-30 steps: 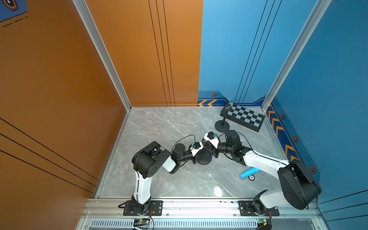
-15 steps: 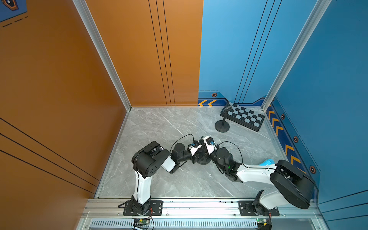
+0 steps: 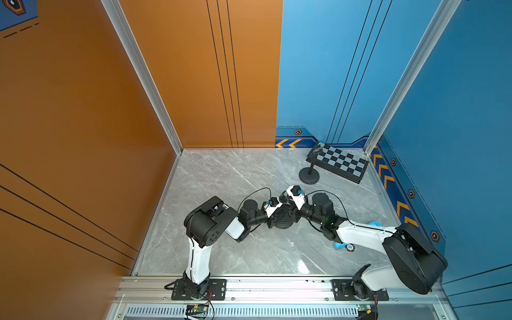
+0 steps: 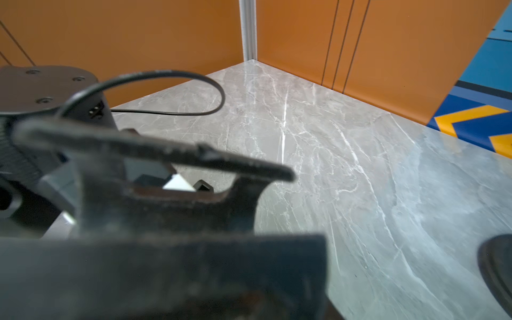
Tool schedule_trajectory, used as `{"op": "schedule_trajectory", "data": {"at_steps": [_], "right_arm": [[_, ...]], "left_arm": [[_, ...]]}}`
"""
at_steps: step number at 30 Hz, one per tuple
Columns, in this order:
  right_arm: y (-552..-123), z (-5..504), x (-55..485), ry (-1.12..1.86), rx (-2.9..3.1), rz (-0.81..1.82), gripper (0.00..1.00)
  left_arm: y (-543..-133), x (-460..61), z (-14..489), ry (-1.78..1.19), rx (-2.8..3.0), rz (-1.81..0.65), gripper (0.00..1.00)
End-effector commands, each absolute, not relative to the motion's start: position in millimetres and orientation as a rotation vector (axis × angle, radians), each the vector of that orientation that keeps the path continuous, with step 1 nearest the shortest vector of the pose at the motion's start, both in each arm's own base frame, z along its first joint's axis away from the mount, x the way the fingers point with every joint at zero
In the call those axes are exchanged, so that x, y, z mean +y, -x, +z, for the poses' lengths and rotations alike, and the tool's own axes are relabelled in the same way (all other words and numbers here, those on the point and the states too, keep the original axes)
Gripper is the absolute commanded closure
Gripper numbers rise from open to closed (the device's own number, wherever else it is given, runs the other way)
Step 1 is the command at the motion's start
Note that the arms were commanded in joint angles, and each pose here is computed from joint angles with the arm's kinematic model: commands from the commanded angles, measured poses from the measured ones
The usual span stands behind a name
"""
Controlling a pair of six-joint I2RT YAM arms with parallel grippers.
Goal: Assemble a microphone stand
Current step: Screw the microphone stand pole into the microphone stand base.
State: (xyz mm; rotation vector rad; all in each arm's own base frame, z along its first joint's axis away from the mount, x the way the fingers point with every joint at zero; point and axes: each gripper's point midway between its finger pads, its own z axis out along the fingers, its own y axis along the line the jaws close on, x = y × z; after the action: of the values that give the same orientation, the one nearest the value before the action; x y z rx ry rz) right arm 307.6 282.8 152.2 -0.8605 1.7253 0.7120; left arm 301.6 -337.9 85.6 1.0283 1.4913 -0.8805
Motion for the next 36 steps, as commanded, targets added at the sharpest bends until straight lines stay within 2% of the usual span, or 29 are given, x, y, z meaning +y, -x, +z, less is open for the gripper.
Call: {"op": "schedule_trajectory", "data": {"at_steps": [1,4,7,11,13,18,20,22,26,28,31,36], "right_arm": [[-307,162,292,0.989,1.668,0.784,0.59],[-315,162,292,0.988,1.677,0.751,0.83],[-324,154,283,0.897,1.710,0.651,0.98],[-332,138,255,0.616,1.779,0.400,1.00],[-326,130,249,0.506,1.809,0.289,1.00],[-320,110,244,0.352,1.869,0.162,1.00],[-319,113,251,0.407,1.864,0.200,1.00],[-317,117,260,0.487,1.871,0.312,0.95],[-303,130,275,0.725,1.838,0.532,0.68],[-300,136,273,0.842,1.813,0.598,0.59],[-295,140,273,0.978,1.800,0.681,0.56],[-302,155,275,1.012,1.743,0.712,0.55]], "left_arm": [[-287,-333,59,-1.099,1.542,-0.924,1.00],[-287,-333,58,-1.097,1.545,-0.919,1.00],[-294,-328,59,-1.063,1.565,-0.885,0.93],[-306,-324,69,-0.980,1.593,-0.857,0.72],[-308,-324,73,-0.957,1.596,-0.857,0.69],[-314,-321,68,-0.929,1.624,-0.836,0.72],[-311,-321,64,-0.948,1.622,-0.838,0.81],[-310,-321,64,-0.968,1.610,-0.831,0.92],[-302,-321,63,-1.015,1.585,-0.840,0.99],[-298,-322,62,-1.036,1.576,-0.851,1.00],[-295,-323,61,-1.055,1.564,-0.864,1.00],[-293,-324,60,-1.061,1.566,-0.879,0.99]]}}
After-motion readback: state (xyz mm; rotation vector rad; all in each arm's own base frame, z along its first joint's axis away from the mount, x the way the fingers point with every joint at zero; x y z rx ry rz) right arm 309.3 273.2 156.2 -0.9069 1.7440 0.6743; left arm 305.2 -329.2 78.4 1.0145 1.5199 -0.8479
